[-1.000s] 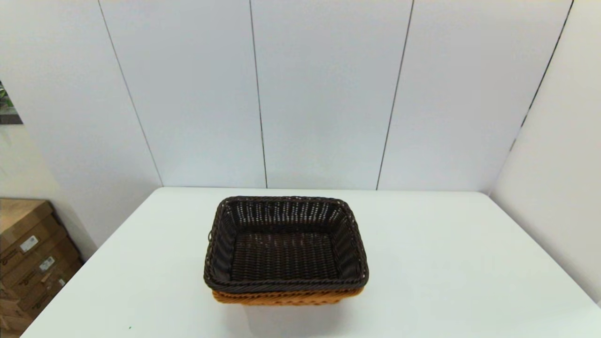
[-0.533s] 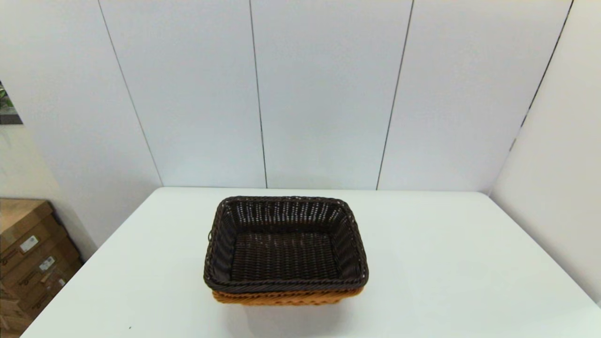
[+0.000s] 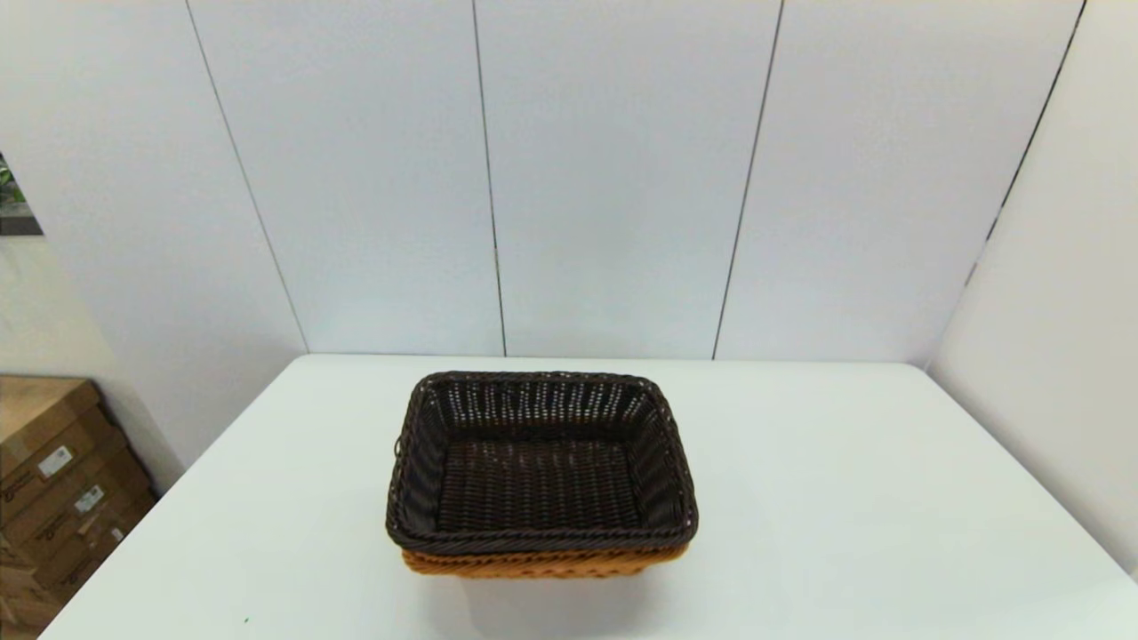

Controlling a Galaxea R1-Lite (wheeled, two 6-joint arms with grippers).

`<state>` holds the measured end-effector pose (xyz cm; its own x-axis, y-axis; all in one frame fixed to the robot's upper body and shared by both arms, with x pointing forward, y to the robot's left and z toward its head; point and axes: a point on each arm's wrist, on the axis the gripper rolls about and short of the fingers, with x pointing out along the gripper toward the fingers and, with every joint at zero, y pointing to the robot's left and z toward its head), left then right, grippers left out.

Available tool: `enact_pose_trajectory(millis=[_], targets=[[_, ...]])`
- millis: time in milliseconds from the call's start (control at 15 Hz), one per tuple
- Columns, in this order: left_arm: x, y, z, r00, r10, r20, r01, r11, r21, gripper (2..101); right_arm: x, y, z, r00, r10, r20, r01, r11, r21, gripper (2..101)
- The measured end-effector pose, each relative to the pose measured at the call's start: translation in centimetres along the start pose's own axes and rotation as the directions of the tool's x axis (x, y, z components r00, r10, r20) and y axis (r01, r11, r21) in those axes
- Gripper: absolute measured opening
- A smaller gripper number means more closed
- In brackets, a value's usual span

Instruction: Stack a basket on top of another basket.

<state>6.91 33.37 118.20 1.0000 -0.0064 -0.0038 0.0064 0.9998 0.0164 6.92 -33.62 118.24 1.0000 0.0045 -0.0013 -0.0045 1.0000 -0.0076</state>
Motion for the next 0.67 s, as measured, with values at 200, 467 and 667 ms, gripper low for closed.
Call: enact_pose_trajectory(millis=[200, 467, 667], targets=[[0.0, 0.0, 0.0, 1.0, 0.0, 0.0, 0.0, 1.0, 0.0, 97.8, 0.0, 0.0, 0.0, 1.0, 0.001, 0.0, -0.001, 1.0, 0.001, 97.3], [0.0, 0.0, 0.0, 1.0, 0.0, 0.0, 0.0, 1.0, 0.0, 97.8, 0.0, 0.0, 0.01, 1.0, 0.0, 0.001, 0.0, 1.0, 0.0, 97.3], [0.0, 0.0, 0.0, 1.0, 0.0, 0.0, 0.0, 1.0, 0.0, 97.8, 0.0, 0.0, 0.01, 1.0, 0.0, 0.001, 0.0, 1.0, 0.0, 97.3]])
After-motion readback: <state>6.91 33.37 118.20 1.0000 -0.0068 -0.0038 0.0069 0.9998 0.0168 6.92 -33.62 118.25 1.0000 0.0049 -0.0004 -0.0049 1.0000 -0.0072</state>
